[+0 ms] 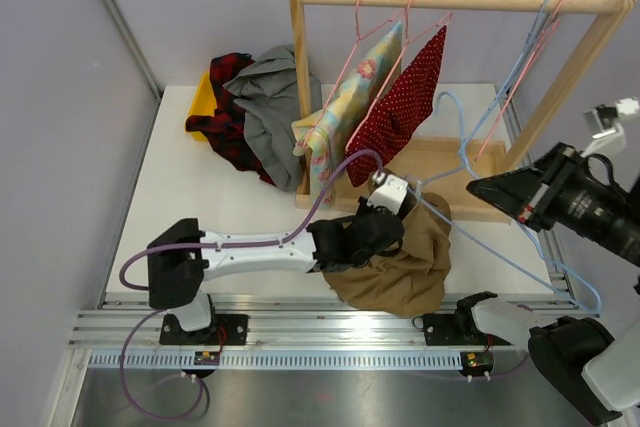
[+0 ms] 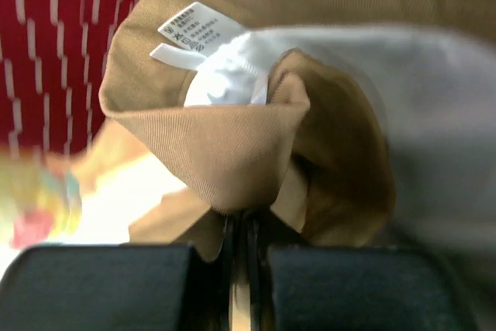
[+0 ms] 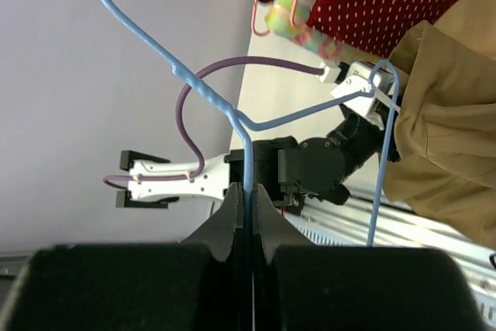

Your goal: Remove the skirt from the hanger

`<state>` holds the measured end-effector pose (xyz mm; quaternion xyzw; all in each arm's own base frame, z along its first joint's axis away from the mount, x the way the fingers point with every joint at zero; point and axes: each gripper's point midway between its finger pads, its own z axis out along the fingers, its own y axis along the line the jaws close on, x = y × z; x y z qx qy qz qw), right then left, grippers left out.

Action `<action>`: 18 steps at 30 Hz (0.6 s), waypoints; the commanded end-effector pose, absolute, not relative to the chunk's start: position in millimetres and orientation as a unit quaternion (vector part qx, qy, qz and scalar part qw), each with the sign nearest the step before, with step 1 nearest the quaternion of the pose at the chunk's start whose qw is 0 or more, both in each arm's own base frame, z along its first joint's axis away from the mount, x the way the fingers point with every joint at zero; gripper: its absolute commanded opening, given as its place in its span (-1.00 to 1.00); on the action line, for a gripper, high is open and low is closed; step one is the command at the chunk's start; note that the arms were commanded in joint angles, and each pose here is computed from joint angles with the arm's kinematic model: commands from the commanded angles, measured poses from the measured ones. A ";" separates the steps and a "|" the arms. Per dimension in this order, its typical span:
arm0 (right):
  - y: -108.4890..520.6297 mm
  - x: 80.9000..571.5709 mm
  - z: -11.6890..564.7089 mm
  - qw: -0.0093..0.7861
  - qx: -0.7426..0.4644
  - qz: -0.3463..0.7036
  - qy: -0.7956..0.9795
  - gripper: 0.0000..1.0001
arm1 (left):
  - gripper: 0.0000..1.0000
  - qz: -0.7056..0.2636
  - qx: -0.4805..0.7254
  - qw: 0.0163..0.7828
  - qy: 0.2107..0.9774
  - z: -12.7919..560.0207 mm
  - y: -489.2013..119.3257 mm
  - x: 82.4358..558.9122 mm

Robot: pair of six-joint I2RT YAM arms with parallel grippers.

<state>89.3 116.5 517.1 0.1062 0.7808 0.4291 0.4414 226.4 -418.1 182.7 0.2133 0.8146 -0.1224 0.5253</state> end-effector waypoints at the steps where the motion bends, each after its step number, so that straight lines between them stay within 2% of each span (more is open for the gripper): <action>1: 140.4 61.6 507.4 0.363 0.041 0.477 0.800 -1.00 | -1.00 -0.052 0.215 0.481 0.848 134.6 -358.4 192.8; 3: 142.2 61.9 492.9 0.344 0.033 0.469 0.813 -1.00 | -1.00 -0.048 0.174 0.511 0.840 166.7 -332.8 185.9; 4: 142.1 61.9 486.5 0.341 0.025 0.462 0.818 -1.00 | -1.00 -0.016 0.185 0.508 0.841 171.4 -309.9 177.3; 9: 146.2 48.2 463.3 0.302 -0.004 0.466 0.832 -1.00 | -1.00 0.036 0.068 0.562 0.824 236.9 -200.7 183.0; 10: 146.0 45.0 463.9 0.305 -0.012 0.468 0.830 -1.00 | -1.00 0.079 0.055 0.558 0.824 240.6 -165.9 189.0; 12: 147.7 40.3 466.3 0.301 -0.020 0.476 0.826 -1.00 | -1.00 0.106 -0.007 0.576 0.811 260.9 -111.8 201.6; 13: 150.2 36.4 470.5 0.296 -0.029 0.486 0.822 -1.00 | -1.00 0.108 -0.030 0.581 0.806 265.6 -97.0 207.3; 14: 151.3 32.5 473.4 0.294 -0.036 0.493 0.818 -1.00 | -1.00 0.137 -0.004 0.573 0.808 269.9 -80.5 210.9; 15: 152.6 28.9 477.3 0.294 -0.044 0.501 0.813 -1.00 | -1.00 0.162 -0.042 0.568 0.806 274.0 -52.7 221.1; 16: 156.0 21.0 484.1 0.286 -0.064 0.517 0.804 -1.00 | -1.00 0.118 -0.090 0.600 0.786 293.7 -42.9 228.1; 17: 157.0 16.8 486.8 0.283 -0.072 0.524 0.800 -1.00 | -1.00 0.123 -0.060 0.592 0.794 291.8 -36.0 232.5; 18: 157.7 14.1 488.4 0.282 -0.079 0.528 0.797 -1.00 | -1.00 0.146 -0.114 0.592 0.784 299.1 -3.3 237.8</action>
